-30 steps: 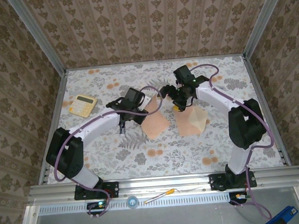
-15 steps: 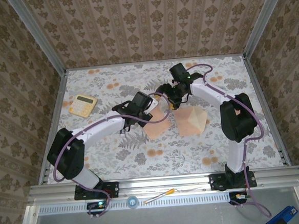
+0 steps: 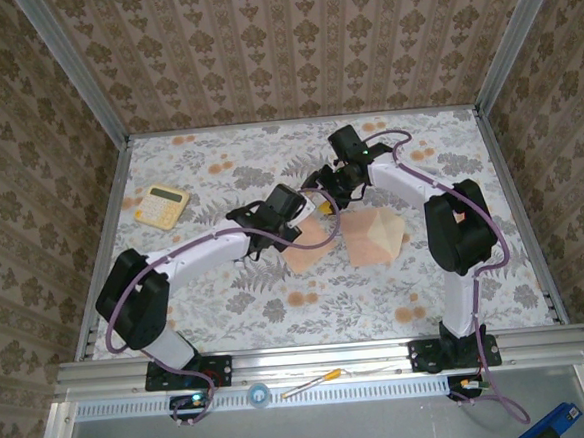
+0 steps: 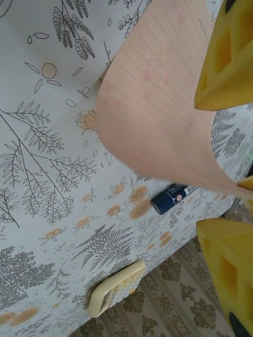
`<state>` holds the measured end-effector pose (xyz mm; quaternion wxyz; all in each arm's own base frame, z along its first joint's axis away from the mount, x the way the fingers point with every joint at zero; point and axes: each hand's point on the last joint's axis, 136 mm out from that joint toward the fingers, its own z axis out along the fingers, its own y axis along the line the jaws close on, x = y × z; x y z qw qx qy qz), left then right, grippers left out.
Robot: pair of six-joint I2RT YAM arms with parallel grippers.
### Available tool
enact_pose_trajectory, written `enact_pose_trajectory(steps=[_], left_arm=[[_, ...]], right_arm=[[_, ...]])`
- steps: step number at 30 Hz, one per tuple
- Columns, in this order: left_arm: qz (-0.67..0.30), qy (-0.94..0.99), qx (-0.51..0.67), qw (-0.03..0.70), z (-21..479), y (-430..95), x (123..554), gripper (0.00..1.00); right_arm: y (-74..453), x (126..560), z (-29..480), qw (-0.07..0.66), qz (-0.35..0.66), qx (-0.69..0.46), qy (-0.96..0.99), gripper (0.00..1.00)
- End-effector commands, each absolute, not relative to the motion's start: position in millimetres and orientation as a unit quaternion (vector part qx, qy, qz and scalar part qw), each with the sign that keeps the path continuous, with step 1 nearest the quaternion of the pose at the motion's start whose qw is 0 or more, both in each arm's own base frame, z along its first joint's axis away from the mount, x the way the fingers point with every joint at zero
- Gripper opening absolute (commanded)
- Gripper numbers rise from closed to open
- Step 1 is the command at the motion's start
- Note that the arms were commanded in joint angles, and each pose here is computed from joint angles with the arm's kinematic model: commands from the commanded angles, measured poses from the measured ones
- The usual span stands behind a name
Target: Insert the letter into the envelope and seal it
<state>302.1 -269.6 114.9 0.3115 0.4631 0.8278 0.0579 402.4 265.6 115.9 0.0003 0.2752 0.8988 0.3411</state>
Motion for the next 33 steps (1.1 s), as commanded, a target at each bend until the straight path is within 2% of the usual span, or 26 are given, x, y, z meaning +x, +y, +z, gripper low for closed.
enact_pose_trajectory(steps=[1, 8, 13, 24, 26, 29, 31, 33], left_arm=[[0.073, 0.818, 0.474, 0.318, 120.6, -274.4, 305.3, 0.0], [0.069, 0.817, 0.475, 0.319, 121.0, -277.9, 302.6, 0.0], [0.075, 0.816, 0.479, 0.316, 119.3, -277.5, 303.8, 0.0], [0.081, 0.814, 0.481, 0.316, 119.7, -280.8, 306.2, 0.0], [0.081, 0.814, 0.482, 0.315, 118.7, -281.5, 306.6, 0.0], [0.08, 0.814, 0.481, 0.315, 118.9, -281.8, 306.5, 0.0], [0.08, 0.816, 0.479, 0.314, 118.5, -281.1, 306.2, 0.0], [0.08, 0.817, 0.477, 0.314, 118.5, -280.8, 306.2, 0.0]], right_arm=[[276.4, 403.0, 111.3, -0.018, 0.348, 0.281, 0.894, 0.56], [279.9, 399.4, 102.0, -0.03, 0.34, 0.286, 0.895, 0.48], [279.2, 397.7, 96.7, -0.034, 0.336, 0.296, 0.893, 0.35], [286.7, 395.3, 92.1, -0.045, 0.337, 0.306, 0.889, 0.32], [287.5, 394.3, 91.5, -0.046, 0.336, 0.306, 0.89, 0.29], [286.5, 393.2, 89.6, -0.047, 0.333, 0.307, 0.89, 0.17], [286.4, 392.1, 88.6, -0.049, 0.333, 0.309, 0.89, 0.0], [285.9, 391.9, 88.2, -0.049, 0.332, 0.31, 0.89, 0.0]])
